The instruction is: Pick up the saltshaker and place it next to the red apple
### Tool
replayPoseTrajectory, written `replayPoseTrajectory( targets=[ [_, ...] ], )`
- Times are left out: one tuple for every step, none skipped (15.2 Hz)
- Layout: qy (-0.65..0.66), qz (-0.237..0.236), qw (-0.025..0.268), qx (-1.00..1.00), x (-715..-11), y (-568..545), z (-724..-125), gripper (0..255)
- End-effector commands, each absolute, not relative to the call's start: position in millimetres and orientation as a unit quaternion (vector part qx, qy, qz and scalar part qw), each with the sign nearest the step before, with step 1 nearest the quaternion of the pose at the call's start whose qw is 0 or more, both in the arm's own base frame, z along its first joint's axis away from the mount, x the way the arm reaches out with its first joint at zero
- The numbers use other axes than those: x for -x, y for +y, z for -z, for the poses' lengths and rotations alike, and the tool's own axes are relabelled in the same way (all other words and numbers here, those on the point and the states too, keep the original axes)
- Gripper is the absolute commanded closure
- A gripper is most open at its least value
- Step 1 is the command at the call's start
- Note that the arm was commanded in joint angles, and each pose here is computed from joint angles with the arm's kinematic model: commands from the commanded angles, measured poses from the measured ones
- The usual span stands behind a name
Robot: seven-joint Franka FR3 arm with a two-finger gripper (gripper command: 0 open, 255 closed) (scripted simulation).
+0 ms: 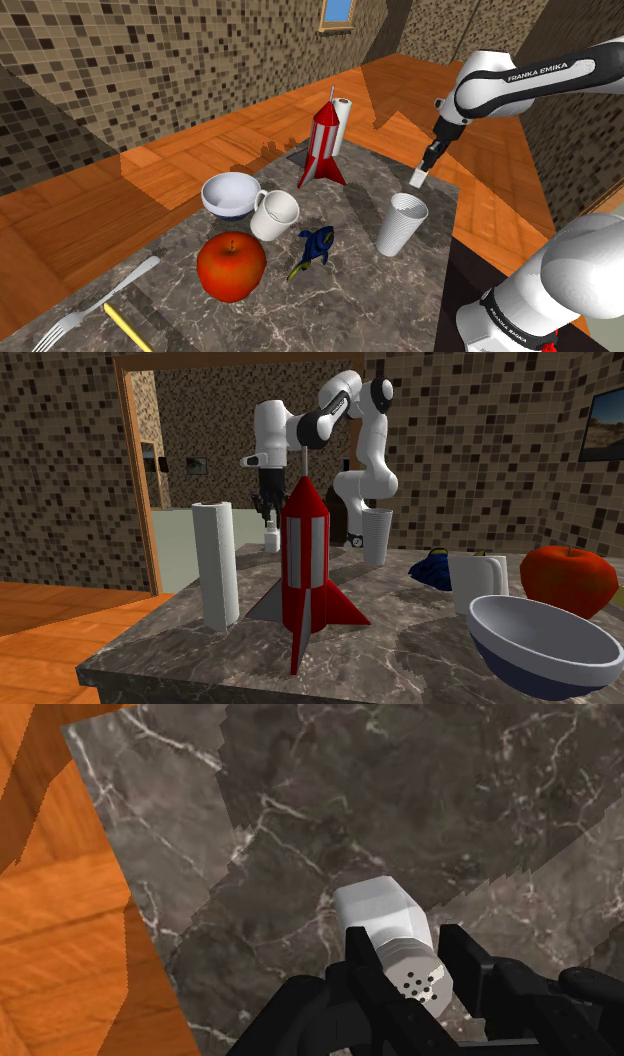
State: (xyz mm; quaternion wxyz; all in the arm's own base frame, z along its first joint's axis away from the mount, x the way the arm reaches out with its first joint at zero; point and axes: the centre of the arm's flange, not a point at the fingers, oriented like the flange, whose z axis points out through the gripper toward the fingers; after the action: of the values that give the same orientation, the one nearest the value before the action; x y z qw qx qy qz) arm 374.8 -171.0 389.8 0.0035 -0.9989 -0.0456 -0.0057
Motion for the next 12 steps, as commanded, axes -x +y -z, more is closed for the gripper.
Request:
replayPoseTrajectory(
  targets=[
    [-0.046, 0.005, 0.004, 0.999, -375, -170, -400, 255],
    [-0.046, 0.005, 0.004, 0.999, -375, -170, -405, 255],
    [-0.046, 0.005, 0.004, 0.999, -375, -170, -410, 255],
    [-0.046, 0.005, 0.004, 0.999, -375, -170, -416, 255],
    [-0.046, 0.005, 0.004, 0.999, -375, -170, -421, 255],
    [-0.046, 0.005, 0.004, 0.999, -375, -170, -426, 255],
    [-0.046, 0.005, 0.004, 0.999, -375, -170, -431, 255],
    [-0.046, 0.005, 0.004, 0.999, -375, -170, -437, 255],
    [-0.046, 0.005, 0.004, 0.999, -375, -170, -442, 255],
    [-0.046, 0.005, 0.004, 0.999, -375, -170, -447, 255],
    [-0.046, 0.005, 0.004, 0.999, -375, -170, -453, 255],
    [-0.046, 0.005, 0.004, 0.999, -375, -170, -458, 255]
  ],
)
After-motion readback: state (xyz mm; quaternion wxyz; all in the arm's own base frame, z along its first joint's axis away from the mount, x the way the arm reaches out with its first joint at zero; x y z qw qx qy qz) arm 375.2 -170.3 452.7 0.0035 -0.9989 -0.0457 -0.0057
